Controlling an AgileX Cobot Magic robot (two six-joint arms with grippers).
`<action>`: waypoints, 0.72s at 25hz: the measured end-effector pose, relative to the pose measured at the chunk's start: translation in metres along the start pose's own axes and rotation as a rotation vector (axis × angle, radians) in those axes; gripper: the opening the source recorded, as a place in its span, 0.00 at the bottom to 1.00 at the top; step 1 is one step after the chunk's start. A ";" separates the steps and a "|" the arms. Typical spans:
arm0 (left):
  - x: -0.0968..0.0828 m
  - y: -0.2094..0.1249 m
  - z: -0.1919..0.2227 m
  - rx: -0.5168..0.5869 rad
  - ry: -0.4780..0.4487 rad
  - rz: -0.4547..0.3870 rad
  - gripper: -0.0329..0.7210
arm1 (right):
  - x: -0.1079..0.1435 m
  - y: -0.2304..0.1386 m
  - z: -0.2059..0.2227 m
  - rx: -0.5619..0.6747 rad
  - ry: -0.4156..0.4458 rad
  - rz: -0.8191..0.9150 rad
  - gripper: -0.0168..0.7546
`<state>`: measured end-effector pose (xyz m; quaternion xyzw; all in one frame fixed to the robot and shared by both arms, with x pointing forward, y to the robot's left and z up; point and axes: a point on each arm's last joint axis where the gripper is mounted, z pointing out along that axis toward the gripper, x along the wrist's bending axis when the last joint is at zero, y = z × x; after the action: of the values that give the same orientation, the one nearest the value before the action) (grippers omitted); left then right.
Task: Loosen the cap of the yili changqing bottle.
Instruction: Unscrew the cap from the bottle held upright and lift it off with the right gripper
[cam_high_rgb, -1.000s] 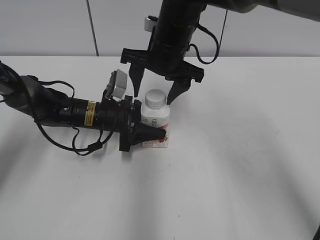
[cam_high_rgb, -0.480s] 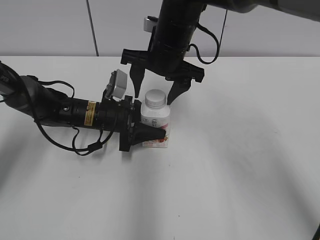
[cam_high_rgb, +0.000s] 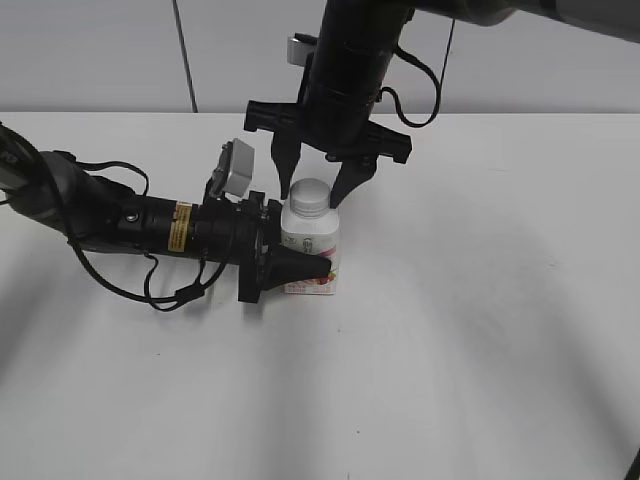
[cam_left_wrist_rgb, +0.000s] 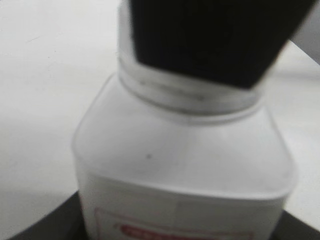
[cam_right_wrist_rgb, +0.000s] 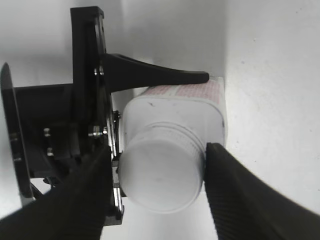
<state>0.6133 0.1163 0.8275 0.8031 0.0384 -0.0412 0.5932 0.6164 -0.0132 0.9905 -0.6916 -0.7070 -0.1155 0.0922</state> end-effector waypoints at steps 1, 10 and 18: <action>0.000 0.000 0.000 0.000 0.000 0.000 0.57 | 0.000 0.000 0.000 0.000 -0.004 -0.004 0.57; 0.000 0.000 0.000 0.000 0.000 0.000 0.57 | -0.001 0.000 0.000 0.002 -0.008 -0.043 0.54; 0.000 0.000 0.000 -0.001 0.000 0.000 0.57 | -0.001 0.000 0.000 0.005 -0.005 -0.318 0.54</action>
<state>0.6133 0.1164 0.8276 0.8029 0.0383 -0.0414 0.5935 0.6161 -0.0137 0.9903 -0.5709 -0.8082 -0.1253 0.0725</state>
